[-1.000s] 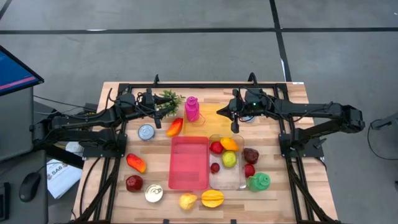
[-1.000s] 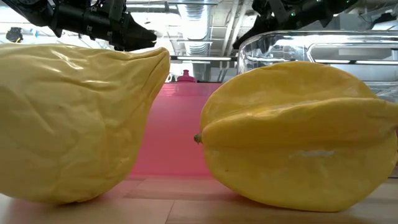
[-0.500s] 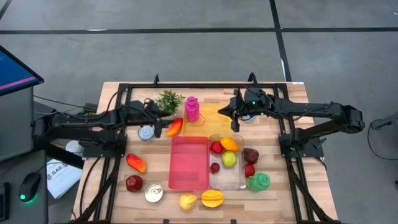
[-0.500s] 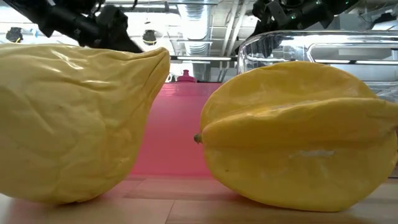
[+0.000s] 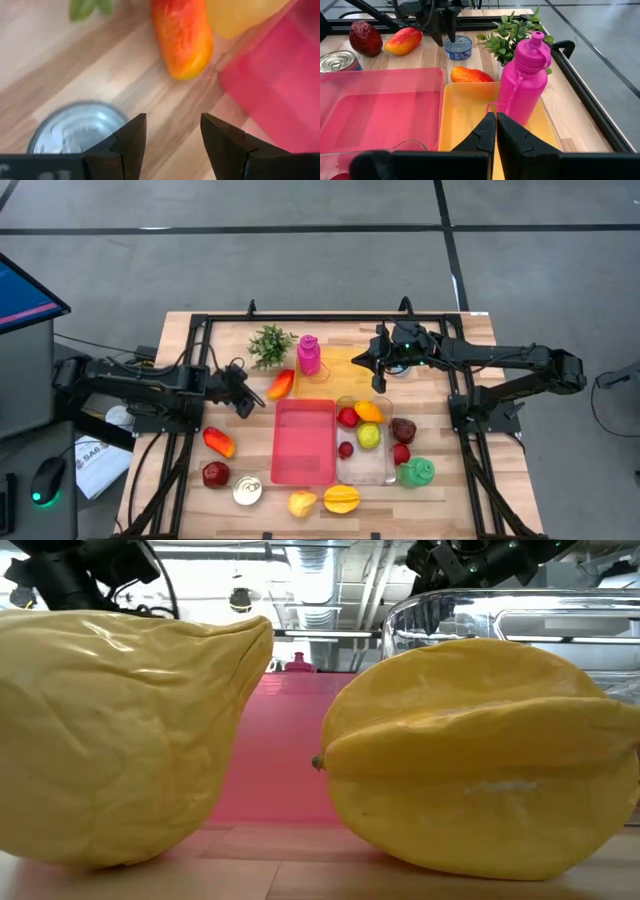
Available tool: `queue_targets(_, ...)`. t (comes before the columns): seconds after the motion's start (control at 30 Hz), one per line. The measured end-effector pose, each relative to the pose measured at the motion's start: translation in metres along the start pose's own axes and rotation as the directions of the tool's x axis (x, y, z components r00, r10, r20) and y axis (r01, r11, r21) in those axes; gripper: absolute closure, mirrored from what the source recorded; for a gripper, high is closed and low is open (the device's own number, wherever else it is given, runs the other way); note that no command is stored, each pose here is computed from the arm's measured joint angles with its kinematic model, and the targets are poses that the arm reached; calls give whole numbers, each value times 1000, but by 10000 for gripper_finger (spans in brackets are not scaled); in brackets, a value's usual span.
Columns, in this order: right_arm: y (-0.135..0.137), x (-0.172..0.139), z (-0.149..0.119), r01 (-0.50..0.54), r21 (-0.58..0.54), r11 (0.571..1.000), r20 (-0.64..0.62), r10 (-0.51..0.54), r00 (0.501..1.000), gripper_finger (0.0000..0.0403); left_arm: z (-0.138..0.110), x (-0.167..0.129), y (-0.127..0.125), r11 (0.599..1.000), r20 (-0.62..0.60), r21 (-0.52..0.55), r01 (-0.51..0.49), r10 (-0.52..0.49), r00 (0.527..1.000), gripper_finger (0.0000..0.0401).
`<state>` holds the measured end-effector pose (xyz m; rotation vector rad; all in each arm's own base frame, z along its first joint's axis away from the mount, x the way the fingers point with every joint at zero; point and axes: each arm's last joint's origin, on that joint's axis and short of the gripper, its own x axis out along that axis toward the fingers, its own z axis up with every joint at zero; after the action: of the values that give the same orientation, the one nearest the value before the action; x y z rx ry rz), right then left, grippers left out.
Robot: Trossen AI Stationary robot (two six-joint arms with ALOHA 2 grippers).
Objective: Pick & Place Food Item
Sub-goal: Put the blue tuna can into the red bin
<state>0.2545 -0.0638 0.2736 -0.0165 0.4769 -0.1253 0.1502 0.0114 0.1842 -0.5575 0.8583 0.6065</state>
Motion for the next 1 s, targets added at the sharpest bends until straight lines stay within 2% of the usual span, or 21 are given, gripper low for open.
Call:
queue_targets(0.2, 0, 0, 0, 0, 0, 1000, 0, 0, 1000, 392, -6, 6, -2, 998, -29, -3, -70, 70, 997, 231)
queue_targets(0.57, 0, 0, 0, -1, -1, 1000, 4, 1, 1000, 392, -15, 34, -8, 975, -123, 84, -208, 217, 968, 286)
queue_targets(1.0, 0, 0, 0, -2, -1, 1000, 4, 2, 1000, 392, -13, 37, -11, 980, -107, 70, -187, 194, 975, 344)
